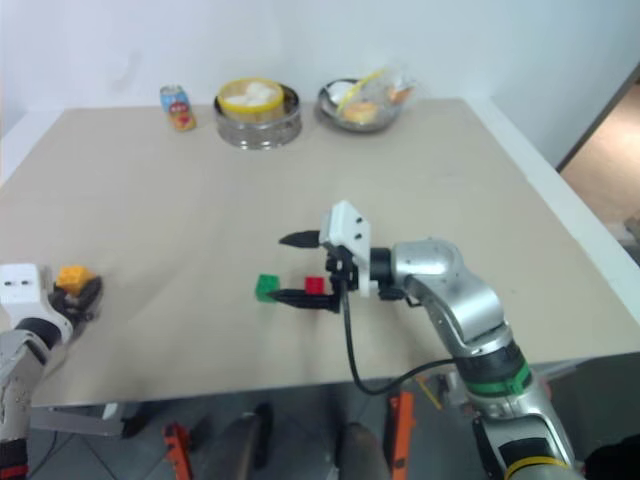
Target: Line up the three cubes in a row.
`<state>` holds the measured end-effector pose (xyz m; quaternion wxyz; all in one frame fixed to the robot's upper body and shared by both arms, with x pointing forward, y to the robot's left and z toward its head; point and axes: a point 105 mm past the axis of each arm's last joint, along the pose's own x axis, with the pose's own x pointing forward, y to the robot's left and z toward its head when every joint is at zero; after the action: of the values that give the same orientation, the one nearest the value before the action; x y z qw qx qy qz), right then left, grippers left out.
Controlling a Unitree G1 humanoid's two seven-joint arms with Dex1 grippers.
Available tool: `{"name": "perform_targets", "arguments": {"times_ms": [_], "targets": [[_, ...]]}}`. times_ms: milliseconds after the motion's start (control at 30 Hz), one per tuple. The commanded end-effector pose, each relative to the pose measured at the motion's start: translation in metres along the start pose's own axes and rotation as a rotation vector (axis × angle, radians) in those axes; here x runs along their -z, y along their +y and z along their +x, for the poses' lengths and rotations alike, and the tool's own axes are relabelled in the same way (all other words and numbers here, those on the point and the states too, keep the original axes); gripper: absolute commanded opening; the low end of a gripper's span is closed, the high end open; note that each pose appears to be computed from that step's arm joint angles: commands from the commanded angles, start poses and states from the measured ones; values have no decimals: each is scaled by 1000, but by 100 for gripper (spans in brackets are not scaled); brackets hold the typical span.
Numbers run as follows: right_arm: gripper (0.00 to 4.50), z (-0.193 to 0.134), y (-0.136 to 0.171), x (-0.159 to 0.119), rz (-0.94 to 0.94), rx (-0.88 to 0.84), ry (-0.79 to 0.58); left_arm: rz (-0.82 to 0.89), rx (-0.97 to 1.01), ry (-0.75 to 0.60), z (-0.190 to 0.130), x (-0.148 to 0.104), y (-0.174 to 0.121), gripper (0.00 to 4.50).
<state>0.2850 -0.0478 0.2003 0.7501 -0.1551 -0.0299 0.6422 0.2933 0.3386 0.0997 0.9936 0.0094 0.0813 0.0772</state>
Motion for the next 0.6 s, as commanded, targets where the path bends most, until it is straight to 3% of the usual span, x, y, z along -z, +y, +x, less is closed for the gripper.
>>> {"name": "perform_targets", "arguments": {"times_ms": [33, 133, 367, 467, 600], "targets": [[450, -2, 2, -11, -59, 4, -22, 61, 43, -52, 2, -17, -3, 135], [450, -3, 0, -11, -62, 8, -22, 129, 194, -91, 4, -30, -26, 135], [450, -3, -1, -10, -71, 18, -13, 440, 879, -89, -11, -24, -136, 135], [450, -4, -1, -11, -77, 27, -10, 475, 1076, -93, -12, -27, -160, 135], [450, -6, 0, -12, -82, 41, -6, 548, 1248, -66, -6, -27, -168, 135]]}}
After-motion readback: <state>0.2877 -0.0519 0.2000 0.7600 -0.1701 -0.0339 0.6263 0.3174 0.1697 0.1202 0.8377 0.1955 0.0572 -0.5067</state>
